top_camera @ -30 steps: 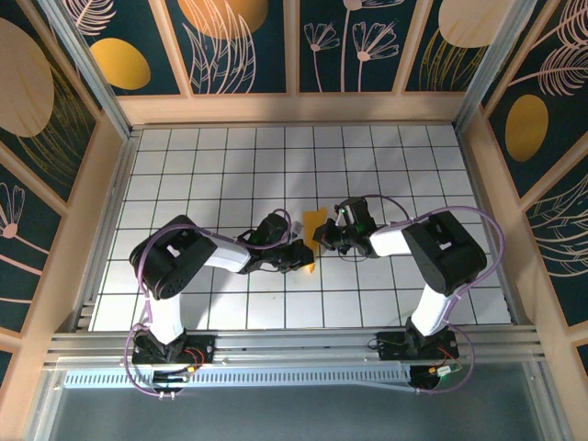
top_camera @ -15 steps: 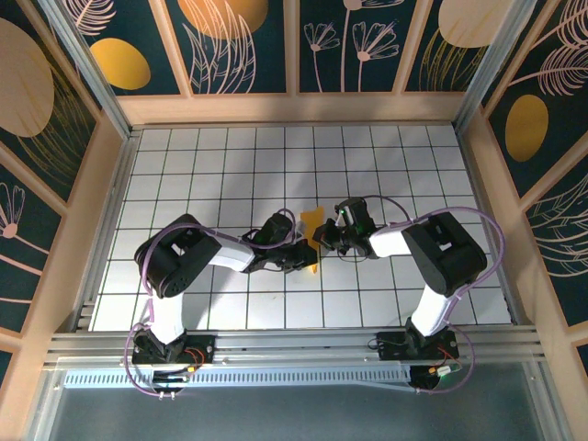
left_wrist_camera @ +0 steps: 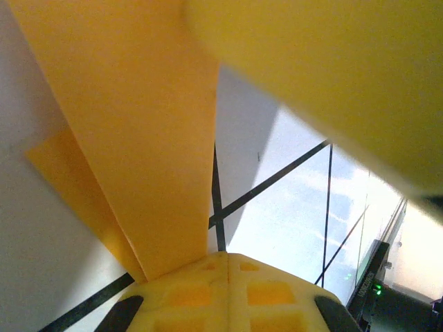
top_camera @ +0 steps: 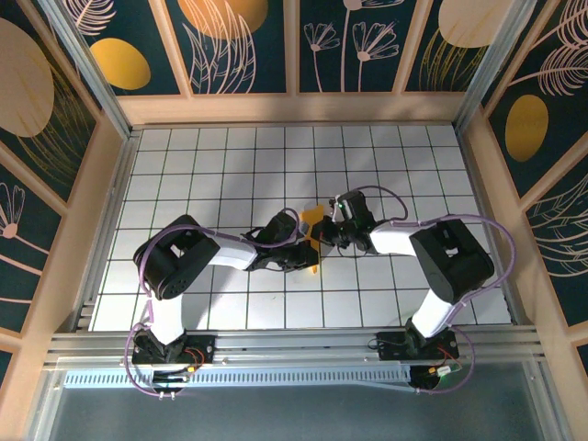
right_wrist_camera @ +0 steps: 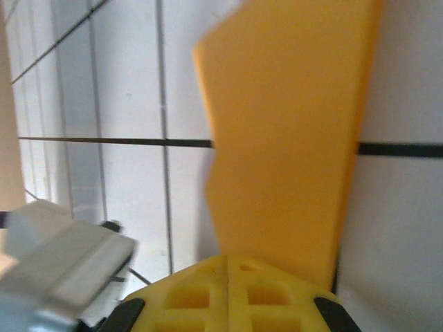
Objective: Fold a paper plane with a square sheet of paper (fold left side to right side)
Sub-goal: Fold the wing for the fifth time at the center of the table.
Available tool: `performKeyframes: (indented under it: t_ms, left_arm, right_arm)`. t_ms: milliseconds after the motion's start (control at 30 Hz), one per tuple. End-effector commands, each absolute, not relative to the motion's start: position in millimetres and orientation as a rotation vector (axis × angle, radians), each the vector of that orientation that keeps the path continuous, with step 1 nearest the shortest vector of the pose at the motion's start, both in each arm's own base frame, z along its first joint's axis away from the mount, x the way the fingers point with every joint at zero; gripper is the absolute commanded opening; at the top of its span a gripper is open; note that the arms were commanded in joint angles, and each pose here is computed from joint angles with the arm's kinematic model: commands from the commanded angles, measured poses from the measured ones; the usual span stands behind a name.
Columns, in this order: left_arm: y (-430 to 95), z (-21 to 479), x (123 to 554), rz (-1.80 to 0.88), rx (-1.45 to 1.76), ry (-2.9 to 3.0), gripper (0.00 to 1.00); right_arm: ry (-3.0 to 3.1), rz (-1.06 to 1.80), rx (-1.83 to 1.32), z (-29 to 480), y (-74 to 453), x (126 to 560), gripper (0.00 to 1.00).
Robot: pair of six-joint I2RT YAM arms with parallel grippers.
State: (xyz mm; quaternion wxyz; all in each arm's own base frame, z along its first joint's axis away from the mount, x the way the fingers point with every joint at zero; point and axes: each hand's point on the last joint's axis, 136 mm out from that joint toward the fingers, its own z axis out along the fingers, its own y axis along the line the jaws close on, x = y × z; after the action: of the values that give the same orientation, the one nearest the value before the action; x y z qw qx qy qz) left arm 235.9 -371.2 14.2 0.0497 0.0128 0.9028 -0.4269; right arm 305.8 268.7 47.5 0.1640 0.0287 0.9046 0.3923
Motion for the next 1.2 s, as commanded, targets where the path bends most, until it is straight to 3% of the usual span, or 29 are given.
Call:
performKeyframes:
  t_ms: [0,500,867,1167]
  left_arm:
    - [-339.6,-24.6,226.1,-1.067,-0.023,2.888,0.03]
    - [-343.4,-15.7,226.3,-1.123,-0.021,2.858,0.04]
    - [-372.2,52.3,255.6,-1.329,0.059,2.672,0.14]
    - [-375.4,38.4,275.1,-1.276,0.060,2.699,0.10]
  right_arm:
    - [2.535,1.127,0.015,62.8,268.1,317.2,0.00]
    - [2.651,1.000,0.063,13.6,258.2,340.4,0.00]
    - [2.844,0.827,0.258,-30.6,227.9,307.7,0.00]
    - [2.848,0.826,0.283,-32.8,228.5,303.2,0.00]
